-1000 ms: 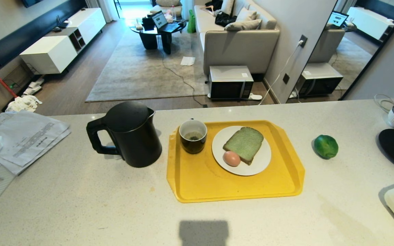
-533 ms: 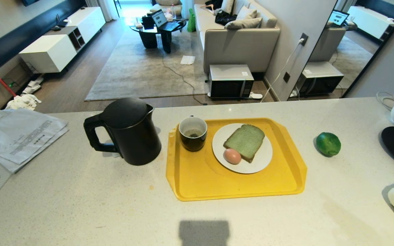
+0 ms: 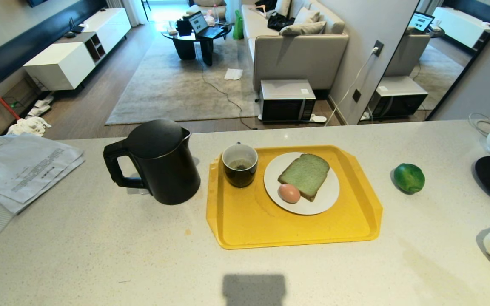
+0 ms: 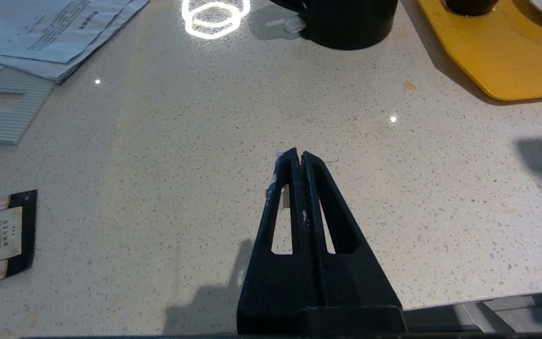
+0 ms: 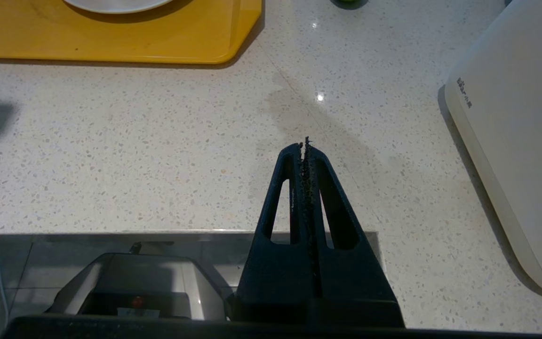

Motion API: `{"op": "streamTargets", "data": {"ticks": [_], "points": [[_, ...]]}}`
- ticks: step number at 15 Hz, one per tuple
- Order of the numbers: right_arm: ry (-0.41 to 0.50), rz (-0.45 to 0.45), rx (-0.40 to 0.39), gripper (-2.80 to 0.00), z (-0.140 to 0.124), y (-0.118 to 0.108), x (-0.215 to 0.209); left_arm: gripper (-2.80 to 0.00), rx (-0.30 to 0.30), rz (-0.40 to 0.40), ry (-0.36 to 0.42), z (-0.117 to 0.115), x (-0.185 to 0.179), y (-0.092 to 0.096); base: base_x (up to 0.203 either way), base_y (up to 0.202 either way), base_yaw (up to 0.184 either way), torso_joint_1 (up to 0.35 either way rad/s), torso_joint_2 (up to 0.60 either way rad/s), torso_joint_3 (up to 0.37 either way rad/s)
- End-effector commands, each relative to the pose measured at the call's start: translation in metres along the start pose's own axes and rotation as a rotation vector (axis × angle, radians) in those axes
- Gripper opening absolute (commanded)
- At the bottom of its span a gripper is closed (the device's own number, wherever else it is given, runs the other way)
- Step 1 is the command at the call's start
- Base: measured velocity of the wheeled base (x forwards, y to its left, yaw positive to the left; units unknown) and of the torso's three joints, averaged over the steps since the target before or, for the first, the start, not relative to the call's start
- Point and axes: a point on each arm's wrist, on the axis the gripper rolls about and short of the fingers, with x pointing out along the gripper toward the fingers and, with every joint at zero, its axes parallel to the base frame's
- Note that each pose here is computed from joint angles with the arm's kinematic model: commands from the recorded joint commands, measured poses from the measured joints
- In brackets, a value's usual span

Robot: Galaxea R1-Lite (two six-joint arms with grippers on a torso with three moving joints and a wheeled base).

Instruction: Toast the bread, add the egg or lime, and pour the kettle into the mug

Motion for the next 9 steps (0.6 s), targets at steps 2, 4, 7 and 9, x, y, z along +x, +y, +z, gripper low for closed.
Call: {"op": "streamTargets", "data": {"ticks": [2,4,7,9], "points": [[0.001,0.001,0.000,-2.80,0.0001,0.0000,0.0000,-2.80,-0.022,0.013,0.002,0.0000,0.0001,0.0003,0.000,0.000,0.000,0.000,0.00,0.000],[0.001,0.001,0.000,-2.80,0.0001,0.0000,0.0000,-2.80,-0.025,0.015,0.000,0.0002,0.0001,0.0004,0.000,0.000,0.000,0.000,0.00,0.000],[0.001,0.001,0.000,-2.80,0.0001,0.0000,0.0000,-2.80,-0.042,0.014,-0.003,0.0005,0.0001,0.0004,0.000,0.000,0.000,0.000,0.00,0.000],[0.001,0.001,0.000,-2.80,0.0001,0.0000,0.0000,-2.80,-0.044,0.015,-0.003,0.0005,0.0001,0.0004,0.000,0.000,0.000,0.000,0.00,0.000]]}}
